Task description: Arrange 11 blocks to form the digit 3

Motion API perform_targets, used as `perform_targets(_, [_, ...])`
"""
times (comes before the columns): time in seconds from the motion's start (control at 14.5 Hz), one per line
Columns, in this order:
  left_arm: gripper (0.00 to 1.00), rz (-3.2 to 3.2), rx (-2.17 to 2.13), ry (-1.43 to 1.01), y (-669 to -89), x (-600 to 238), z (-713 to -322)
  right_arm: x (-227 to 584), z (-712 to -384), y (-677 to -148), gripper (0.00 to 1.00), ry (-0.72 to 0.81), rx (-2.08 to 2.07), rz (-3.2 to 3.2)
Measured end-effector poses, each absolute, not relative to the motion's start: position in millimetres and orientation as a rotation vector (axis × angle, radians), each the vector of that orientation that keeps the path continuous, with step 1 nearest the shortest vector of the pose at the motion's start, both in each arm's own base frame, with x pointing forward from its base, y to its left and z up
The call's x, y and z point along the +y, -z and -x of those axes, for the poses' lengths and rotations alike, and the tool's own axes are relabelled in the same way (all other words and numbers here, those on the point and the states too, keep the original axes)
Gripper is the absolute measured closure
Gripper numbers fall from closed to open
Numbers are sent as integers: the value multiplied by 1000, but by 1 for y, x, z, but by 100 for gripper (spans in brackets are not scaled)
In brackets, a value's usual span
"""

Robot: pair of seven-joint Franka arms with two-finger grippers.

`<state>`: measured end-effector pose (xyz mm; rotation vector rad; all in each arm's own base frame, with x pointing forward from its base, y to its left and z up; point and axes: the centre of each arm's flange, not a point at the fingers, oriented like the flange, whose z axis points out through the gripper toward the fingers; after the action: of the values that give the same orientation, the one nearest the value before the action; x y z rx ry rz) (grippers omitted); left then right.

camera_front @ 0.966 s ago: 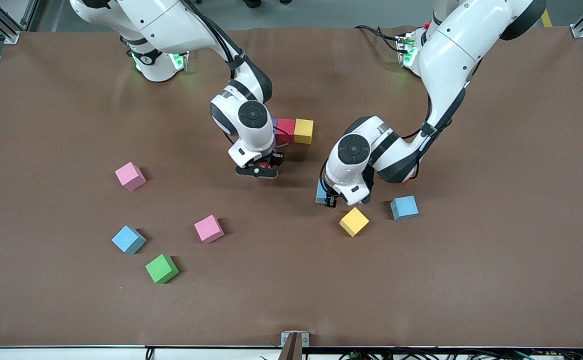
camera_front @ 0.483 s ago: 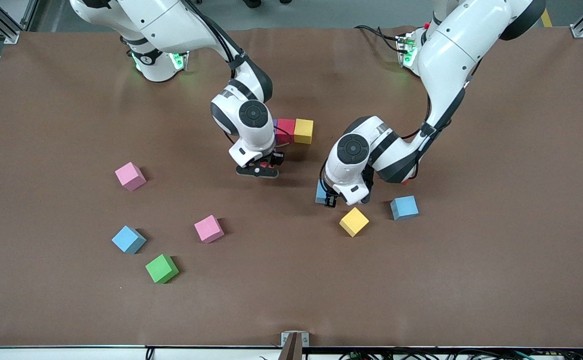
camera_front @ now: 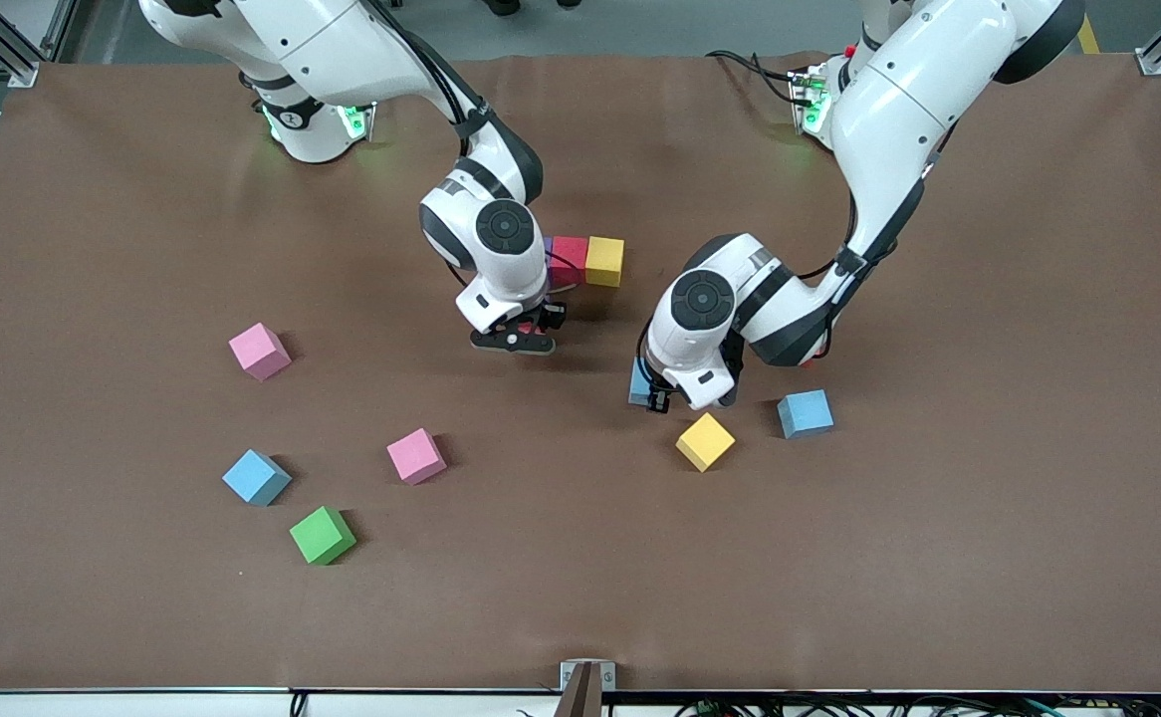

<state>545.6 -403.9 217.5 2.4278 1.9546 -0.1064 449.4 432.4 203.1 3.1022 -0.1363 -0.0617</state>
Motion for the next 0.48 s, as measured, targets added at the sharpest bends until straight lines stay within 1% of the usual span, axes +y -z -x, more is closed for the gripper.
perform_targets(0.14, [39,-2428,1955,106,-218,-404,-546,433,-450,-204,16,60,-135,-3103])
perform_targets(0.21, [39,-2428,1955,106,-218,-404,-546,434,-450,-205,3,57,-135,-3105])
perform_targets(0.28, [39,-2428,1955,106,-218,-404,-546,434,-451,-206,0,55,-136,-3107])
perform_targets(0.48, [39,-2427,1954,106,-218,-404,-546,436,-452,-208,0,49,-137,-3111])
